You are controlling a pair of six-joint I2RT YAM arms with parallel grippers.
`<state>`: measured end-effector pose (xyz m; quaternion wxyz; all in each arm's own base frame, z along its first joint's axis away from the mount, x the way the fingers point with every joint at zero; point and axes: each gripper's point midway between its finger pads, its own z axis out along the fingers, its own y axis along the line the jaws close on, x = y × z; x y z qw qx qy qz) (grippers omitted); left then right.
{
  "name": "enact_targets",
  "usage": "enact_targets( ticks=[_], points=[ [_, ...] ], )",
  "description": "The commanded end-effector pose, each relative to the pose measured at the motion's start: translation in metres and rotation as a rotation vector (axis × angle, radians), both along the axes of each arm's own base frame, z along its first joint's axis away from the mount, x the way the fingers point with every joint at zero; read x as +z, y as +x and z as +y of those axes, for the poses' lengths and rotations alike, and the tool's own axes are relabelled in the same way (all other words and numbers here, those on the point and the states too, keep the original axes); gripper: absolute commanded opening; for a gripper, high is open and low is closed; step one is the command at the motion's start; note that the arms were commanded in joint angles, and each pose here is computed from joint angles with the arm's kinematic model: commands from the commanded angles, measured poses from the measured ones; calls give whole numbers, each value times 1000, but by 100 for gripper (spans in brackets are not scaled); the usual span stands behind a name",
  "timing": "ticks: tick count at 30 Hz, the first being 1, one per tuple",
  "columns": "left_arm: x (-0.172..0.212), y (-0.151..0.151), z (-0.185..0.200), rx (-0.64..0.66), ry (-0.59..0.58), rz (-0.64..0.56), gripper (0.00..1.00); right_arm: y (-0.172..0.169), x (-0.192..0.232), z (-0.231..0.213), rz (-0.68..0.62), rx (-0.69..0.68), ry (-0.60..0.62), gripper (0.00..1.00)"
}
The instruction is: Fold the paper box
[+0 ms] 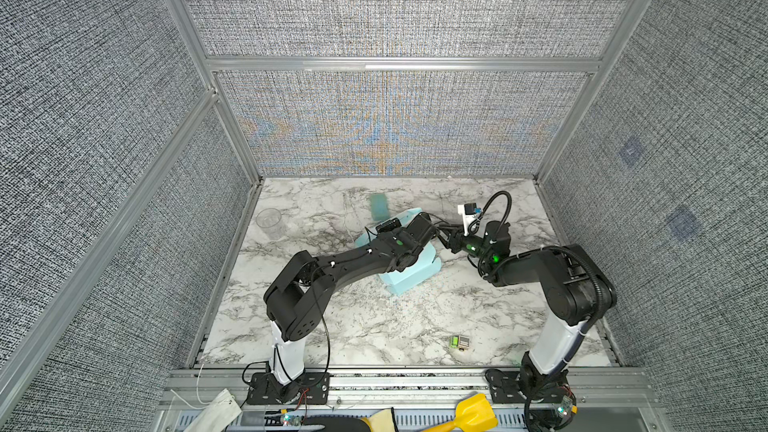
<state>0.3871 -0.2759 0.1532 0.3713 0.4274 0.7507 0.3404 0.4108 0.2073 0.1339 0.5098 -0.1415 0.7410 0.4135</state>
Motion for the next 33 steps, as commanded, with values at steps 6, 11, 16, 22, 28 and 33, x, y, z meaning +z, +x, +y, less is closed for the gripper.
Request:
enact_targets(
  ticks=[6, 11, 16, 22, 28, 33],
  points=[
    [-2, -1, 0, 10, -4, 15, 0, 9, 2, 7, -161, -98, -126, 48],
    [-6, -2, 0, 12, -4, 27, 0, 20, 2, 10, -176, -135, -147, 51],
    [-9, -1, -1, 13, -2, 37, 0, 28, 2, 19, -179, -136, -156, 51],
    [-13, -1, -3, 13, 3, 49, 0, 30, 2, 34, -189, -110, -164, 51],
    [-14, -1, -5, 12, -4, 55, 0, 36, 2, 40, -183, -115, -164, 50],
    [-13, -1, -6, 16, -18, 61, 0, 41, -1, 40, -167, -137, -165, 40]
  ],
)
